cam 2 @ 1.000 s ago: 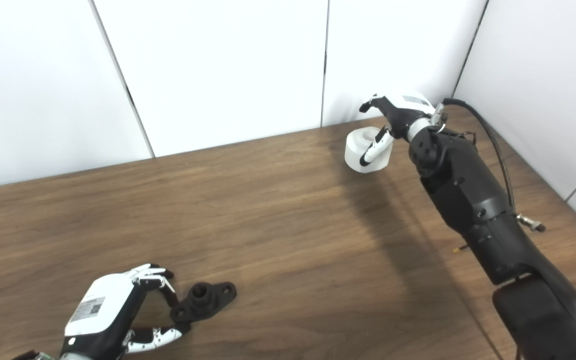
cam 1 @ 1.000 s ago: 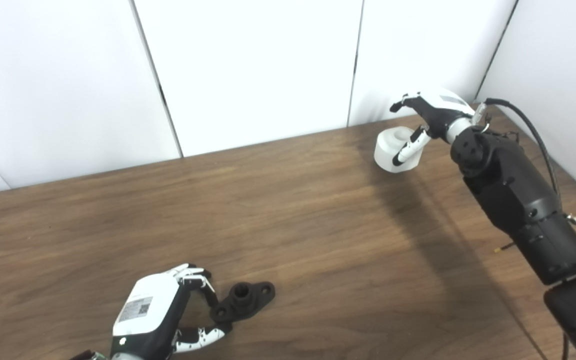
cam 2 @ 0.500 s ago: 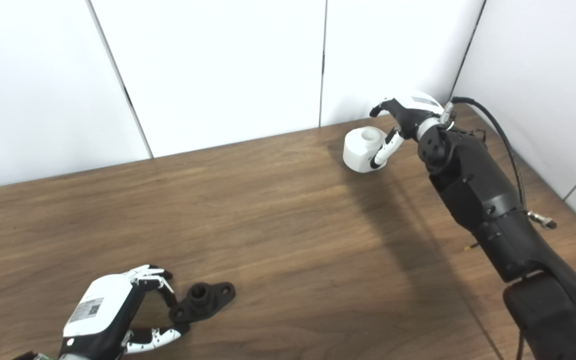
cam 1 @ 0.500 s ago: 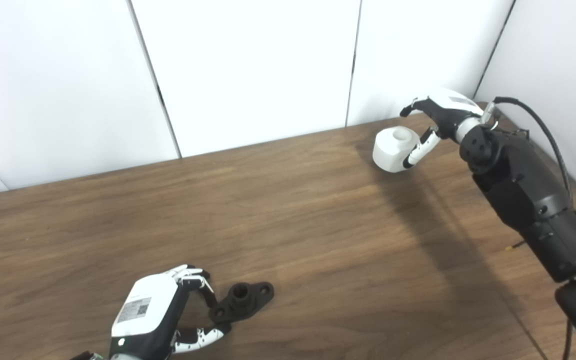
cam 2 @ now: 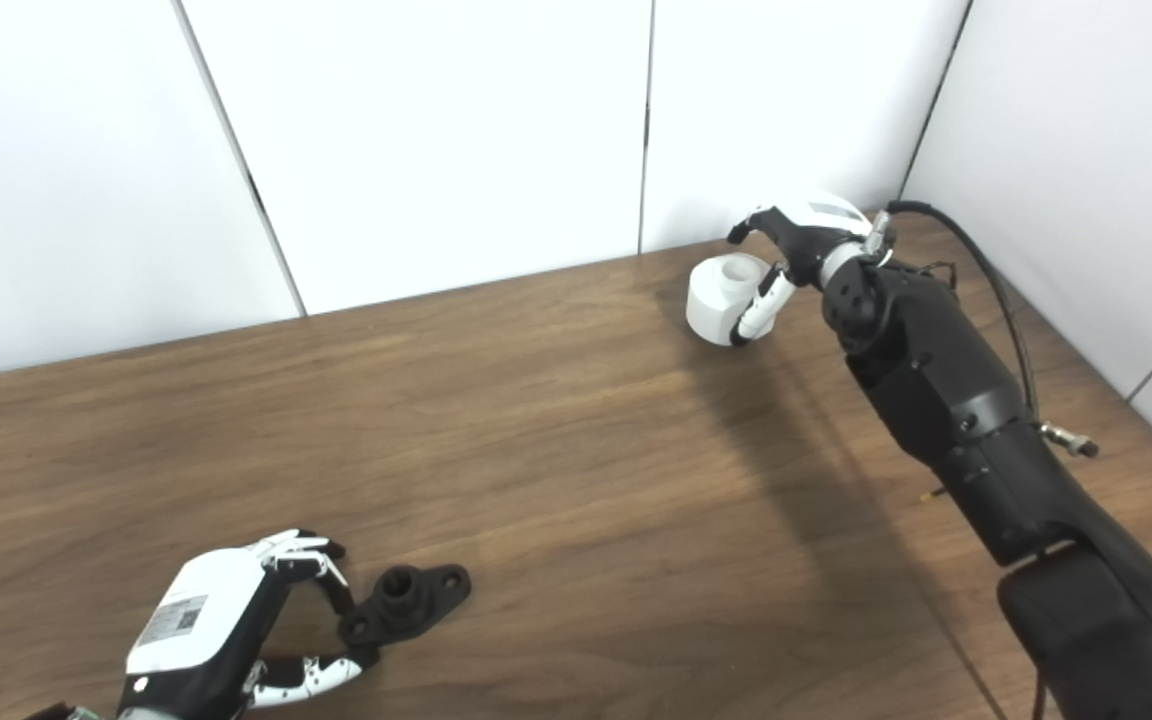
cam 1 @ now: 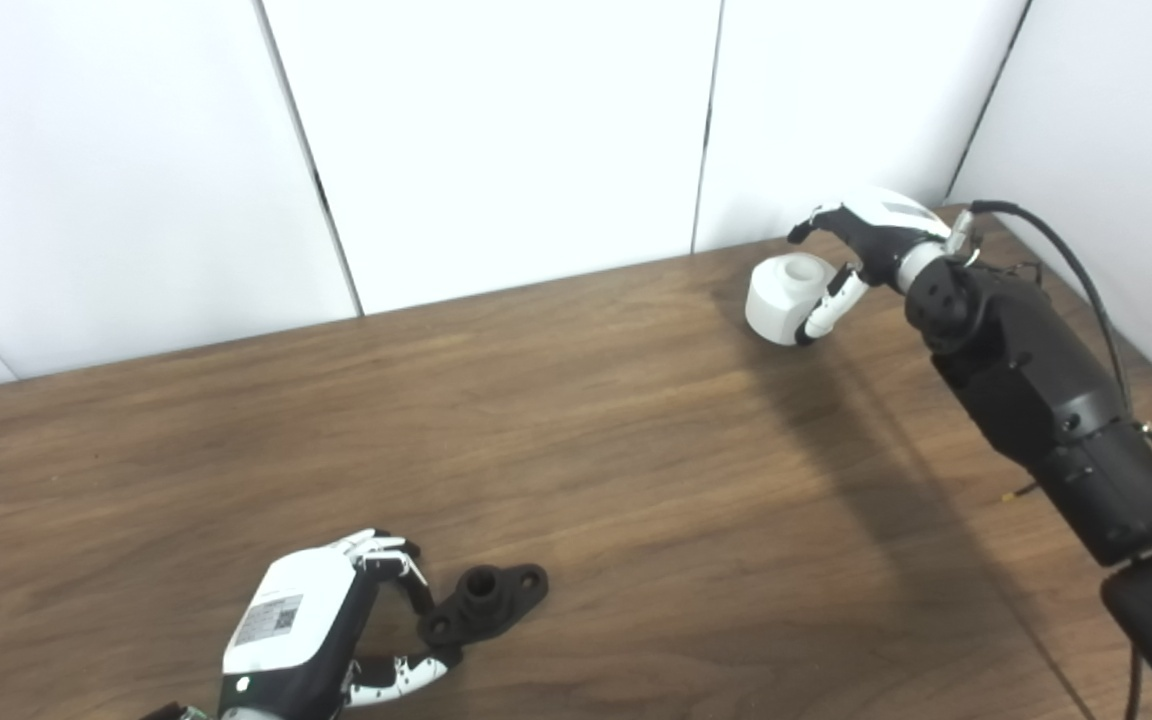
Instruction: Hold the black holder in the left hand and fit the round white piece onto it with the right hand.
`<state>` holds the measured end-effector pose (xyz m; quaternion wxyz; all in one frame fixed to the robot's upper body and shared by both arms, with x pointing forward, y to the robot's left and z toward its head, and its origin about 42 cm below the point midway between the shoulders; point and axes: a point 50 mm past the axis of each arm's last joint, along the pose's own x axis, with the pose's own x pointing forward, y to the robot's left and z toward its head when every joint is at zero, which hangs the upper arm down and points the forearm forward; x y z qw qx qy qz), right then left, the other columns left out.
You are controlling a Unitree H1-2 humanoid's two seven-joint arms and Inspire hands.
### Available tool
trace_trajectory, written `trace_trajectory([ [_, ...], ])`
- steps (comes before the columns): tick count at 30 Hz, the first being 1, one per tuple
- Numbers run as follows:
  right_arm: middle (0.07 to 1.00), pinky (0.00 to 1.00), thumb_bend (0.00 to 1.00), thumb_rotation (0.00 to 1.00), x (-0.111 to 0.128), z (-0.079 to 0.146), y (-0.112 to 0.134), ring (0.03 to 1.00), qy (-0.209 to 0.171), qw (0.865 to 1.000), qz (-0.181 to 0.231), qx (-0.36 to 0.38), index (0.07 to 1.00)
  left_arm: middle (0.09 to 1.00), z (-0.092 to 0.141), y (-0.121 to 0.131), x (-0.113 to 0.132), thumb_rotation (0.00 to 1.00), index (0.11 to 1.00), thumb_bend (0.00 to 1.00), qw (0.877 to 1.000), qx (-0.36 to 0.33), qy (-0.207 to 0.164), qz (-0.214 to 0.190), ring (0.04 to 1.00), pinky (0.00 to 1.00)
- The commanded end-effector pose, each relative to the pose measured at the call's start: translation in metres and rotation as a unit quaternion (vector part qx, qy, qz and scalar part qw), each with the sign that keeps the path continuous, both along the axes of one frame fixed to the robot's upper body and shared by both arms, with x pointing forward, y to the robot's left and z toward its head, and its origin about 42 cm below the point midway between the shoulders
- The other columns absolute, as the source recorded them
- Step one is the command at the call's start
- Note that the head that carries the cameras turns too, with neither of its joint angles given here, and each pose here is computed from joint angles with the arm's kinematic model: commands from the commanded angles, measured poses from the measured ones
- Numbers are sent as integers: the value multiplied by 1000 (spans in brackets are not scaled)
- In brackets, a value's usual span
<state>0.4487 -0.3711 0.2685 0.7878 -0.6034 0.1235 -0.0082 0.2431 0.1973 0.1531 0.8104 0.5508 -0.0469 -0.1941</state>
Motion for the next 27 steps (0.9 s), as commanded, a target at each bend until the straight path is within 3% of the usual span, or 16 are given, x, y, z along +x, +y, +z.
trace_trajectory([
  [1,949,968,860,141,10,35,0,1000,-50,999,-3,-13,812,788,-29,11,-15,45,486,519,995,27,92,21,870,821],
  [27,946,949,844,138,14,25,-6,1000,-36,999,-19,-21,803,791,-29,12,-15,45,486,519,995,27,93,21,876,824],
])
